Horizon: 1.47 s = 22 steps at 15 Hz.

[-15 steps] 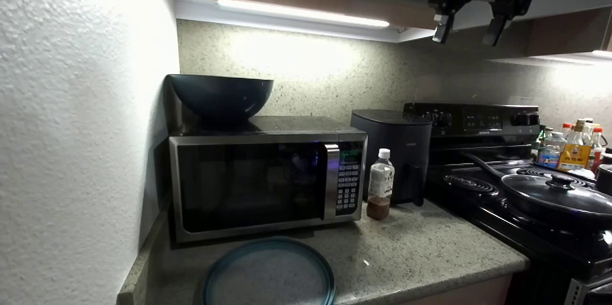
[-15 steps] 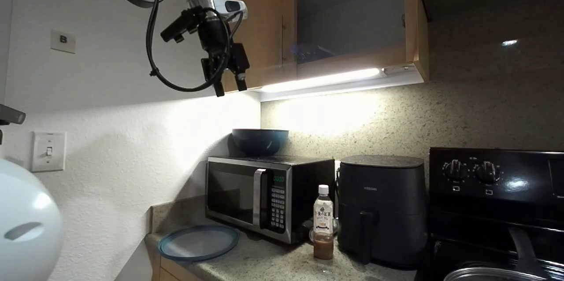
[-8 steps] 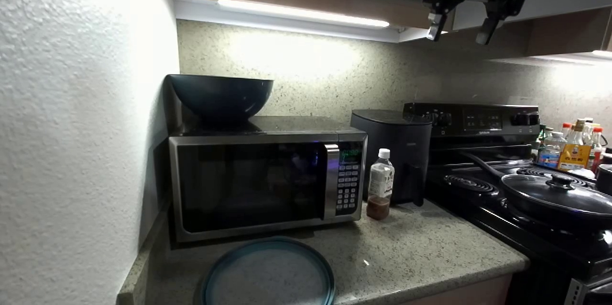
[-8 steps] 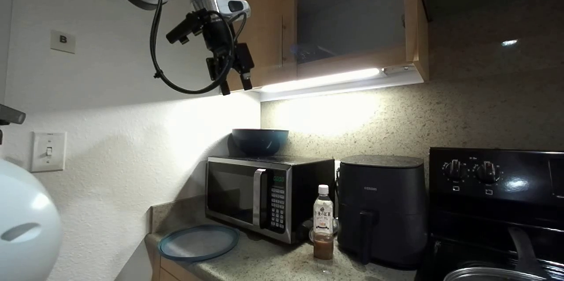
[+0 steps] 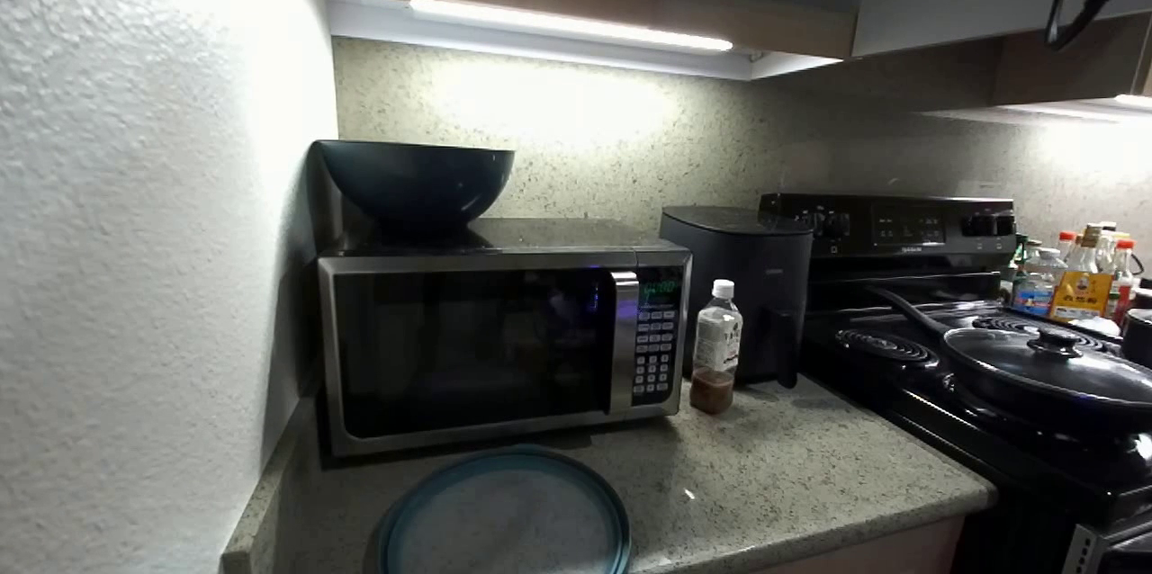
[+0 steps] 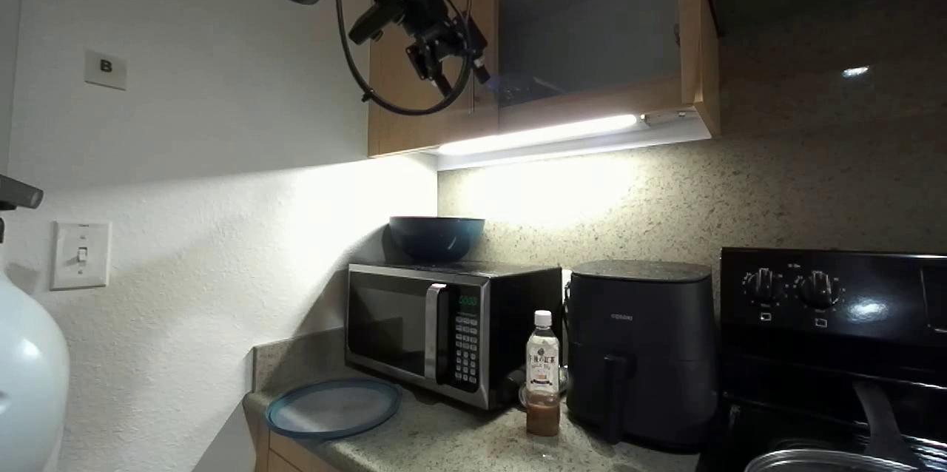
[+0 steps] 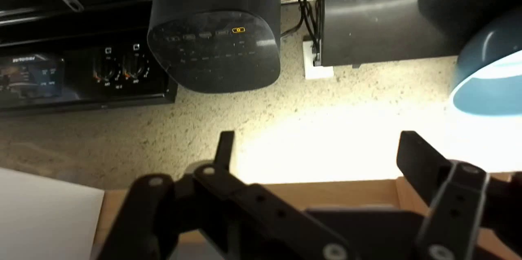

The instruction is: Remove the bottle from the open cabinet, put it on the counter, put it back in the cabinet and then put it back on the counter

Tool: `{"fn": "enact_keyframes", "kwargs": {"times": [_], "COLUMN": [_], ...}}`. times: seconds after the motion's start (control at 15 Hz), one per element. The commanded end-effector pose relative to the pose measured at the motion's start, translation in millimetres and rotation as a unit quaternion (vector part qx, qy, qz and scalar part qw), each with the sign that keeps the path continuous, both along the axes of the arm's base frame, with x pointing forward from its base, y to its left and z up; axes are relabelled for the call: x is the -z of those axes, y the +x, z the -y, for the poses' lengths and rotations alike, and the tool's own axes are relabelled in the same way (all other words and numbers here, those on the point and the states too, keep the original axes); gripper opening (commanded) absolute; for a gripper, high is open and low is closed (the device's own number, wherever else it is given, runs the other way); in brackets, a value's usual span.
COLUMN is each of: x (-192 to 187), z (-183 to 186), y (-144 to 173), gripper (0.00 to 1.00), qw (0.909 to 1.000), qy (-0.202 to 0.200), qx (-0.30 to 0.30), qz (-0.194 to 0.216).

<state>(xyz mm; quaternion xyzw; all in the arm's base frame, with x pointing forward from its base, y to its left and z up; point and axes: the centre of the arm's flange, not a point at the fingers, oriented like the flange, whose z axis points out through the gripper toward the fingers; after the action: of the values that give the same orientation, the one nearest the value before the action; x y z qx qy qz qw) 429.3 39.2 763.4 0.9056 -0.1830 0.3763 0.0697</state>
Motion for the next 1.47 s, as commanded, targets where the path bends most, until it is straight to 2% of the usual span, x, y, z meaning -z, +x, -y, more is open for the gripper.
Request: {"fn": "enact_keyframes", "kwargs": {"times": [0.0,0.4,0.47,0.8,1.13,1.2,1.4], "x": [-12,-15,-17,-53,-87,-62,-61], "z": [3,3,5,15,4,10,9], "y": [4,9,15,61,116,85,96], "gripper": [1.00,1.00,1.00,1.00,1.00,1.00,1.00], "qw": [0.9999,0.9999,0.9997,0.9963,0.9939,0.9953,0.9953], "qy": [0.001,0.004,0.000,-0.028,-0.042,-0.023,-0.019], "qx": [0.004,0.002,0.002,-0.025,-0.066,-0.047,-0.052], "qz": [0.011,0.012,0.023,0.077,0.078,0.081,0.080]}}
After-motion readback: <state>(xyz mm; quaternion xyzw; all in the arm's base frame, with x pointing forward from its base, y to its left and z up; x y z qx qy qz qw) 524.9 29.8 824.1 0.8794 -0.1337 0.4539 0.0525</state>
